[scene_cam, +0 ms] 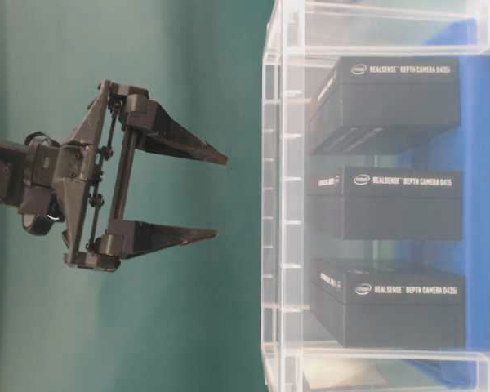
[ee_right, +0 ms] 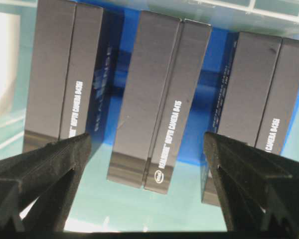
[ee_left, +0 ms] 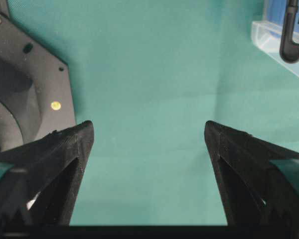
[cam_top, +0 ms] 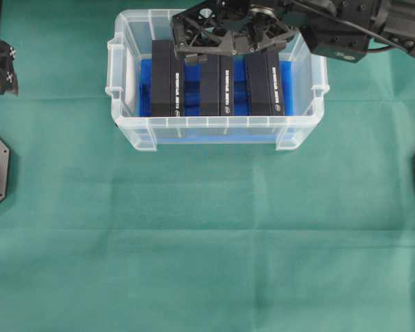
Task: Take out the box from the case.
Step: 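Lower the right gripper around the middle box and close it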
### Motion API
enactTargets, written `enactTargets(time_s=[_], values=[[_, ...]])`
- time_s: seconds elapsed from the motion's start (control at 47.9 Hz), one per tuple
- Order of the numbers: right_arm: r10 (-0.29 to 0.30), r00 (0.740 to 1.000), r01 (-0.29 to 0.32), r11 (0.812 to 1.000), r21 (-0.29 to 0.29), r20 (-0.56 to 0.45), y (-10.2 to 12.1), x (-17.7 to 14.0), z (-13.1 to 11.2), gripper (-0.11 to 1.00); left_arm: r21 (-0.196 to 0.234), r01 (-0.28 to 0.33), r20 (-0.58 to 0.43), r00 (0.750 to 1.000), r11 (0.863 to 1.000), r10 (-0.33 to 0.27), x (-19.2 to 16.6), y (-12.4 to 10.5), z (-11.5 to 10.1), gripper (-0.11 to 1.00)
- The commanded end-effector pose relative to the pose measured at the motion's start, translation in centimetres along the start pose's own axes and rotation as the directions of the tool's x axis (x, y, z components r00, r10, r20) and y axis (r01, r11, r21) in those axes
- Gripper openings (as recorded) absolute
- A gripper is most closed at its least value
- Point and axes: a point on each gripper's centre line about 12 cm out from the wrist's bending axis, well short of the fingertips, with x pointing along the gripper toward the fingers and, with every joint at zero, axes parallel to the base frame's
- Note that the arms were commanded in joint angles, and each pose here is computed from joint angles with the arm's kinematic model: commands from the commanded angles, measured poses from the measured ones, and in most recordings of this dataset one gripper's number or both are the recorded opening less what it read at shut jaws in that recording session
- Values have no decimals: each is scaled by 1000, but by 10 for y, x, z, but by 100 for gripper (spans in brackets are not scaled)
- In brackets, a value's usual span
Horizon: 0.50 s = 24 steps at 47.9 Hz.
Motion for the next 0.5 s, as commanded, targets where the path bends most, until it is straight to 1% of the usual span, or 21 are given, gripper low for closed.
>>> enactTargets(time_s=[0.0, 0.251, 0.481], values=[[44, 999, -44, 999, 7, 11, 4, -14, 3, 95, -5, 9, 5, 1000, 1000, -9, -3, -1, 1, 86], [24, 1000, -24, 1000, 3, 6, 6, -3, 1, 95, -5, 7, 6, 1000, 1000, -7, -3, -1, 1, 86], [-3, 1000, 3, 1000, -3, -4, 8, 14, -1, 95, -3, 5, 4, 1000, 1000, -5, -3, 0, 1, 86]])
